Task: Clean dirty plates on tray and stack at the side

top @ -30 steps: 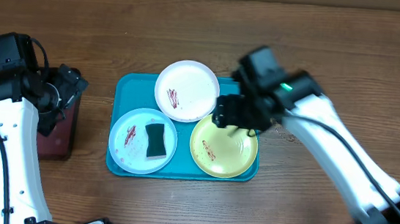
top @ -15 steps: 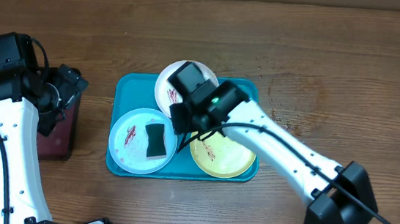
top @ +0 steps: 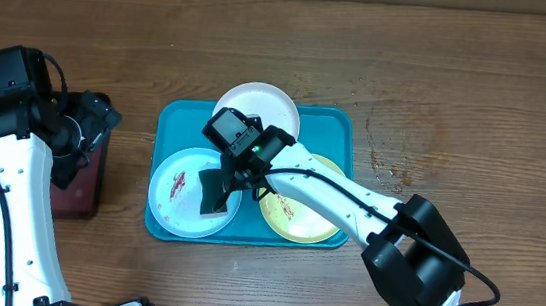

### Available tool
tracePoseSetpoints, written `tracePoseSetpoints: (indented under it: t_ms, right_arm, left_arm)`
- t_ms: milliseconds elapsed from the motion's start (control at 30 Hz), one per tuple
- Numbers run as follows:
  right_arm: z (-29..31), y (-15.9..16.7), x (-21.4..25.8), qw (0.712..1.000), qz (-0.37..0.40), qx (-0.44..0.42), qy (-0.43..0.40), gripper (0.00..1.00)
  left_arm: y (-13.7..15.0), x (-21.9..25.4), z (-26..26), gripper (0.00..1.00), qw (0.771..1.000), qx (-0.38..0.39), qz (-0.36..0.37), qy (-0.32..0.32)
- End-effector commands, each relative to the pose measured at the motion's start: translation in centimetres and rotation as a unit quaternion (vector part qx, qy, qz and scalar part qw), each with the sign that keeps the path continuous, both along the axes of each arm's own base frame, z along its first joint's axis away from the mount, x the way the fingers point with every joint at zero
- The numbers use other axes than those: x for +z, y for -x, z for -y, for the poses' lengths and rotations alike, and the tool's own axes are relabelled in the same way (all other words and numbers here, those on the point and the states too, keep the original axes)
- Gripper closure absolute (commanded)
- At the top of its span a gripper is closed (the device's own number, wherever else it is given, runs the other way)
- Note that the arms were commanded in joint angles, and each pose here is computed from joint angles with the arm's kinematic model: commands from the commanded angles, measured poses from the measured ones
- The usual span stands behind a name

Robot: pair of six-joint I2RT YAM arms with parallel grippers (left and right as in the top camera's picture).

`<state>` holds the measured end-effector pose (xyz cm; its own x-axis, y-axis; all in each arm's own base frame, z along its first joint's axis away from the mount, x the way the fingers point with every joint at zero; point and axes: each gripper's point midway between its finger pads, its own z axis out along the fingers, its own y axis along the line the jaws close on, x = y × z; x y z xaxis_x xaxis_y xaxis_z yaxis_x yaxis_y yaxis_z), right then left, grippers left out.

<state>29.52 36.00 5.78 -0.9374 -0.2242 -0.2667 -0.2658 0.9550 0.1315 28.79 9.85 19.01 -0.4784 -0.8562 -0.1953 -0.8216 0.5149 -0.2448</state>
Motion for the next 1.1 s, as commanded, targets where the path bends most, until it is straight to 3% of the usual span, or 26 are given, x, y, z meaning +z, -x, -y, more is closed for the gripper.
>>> tracePoseSetpoints:
  t_ms: [0, 200, 467, 533, 600, 733, 867, 1067]
  right_arm:
    - [-0.4, -0.5, -0.5, 1.0, 0.008, -0.007, 0.002, 0.69]
    - [-0.6, 0.1, -2.1, 1.0, -0.016, -0.001, 0.005, 0.69]
    - [-0.7, 0.3, -3.8, 0.999, -0.033, -0.008, 0.009, 0.71]
    - [-0.9, 0.2, -3.7, 0.999, -0.031, -0.008, 0.006, 0.73]
    - [-0.9, 0.2, -3.7, 0.999, -0.03, -0.008, 0.006, 0.76]
    - [-0.9, 0.2, -3.7, 1.0, -0.03, -0.008, 0.005, 0.87]
    - [-0.9, 0.2, -3.7, 1.0, -0.03, -0.008, 0.005, 0.9]
    - [-0.9, 0.2, -3.7, 1.0, -0.03, -0.008, 0.005, 0.91]
  left_arm:
    - [0.1, -0.3, 0.1, 0.0, 1.0, -0.019, -0.006, -0.001]
    - [0.3, -0.4, 0.4, 0.0, 0.999, -0.031, -0.012, 0.003]
    - [-0.4, -0.5, 2.7, 0.0, 0.994, -0.107, -0.005, 0.009]
    - [-0.5, -0.7, 3.4, 0.1, 0.992, -0.125, -0.009, 0.009]
    - [-0.3, -1.5, 4.4, 0.12, 0.988, -0.152, -0.021, 0.015]
    - [0.4, -4.3, 7.3, 0.11, 0.974, -0.211, -0.051, 0.058]
    - [1.0, -7.7, 8.6, 0.14, 0.963, -0.238, -0.079, 0.101]
    - [-0.3, -10.2, 12.3, 0.16, 0.915, -0.355, -0.035, 0.188]
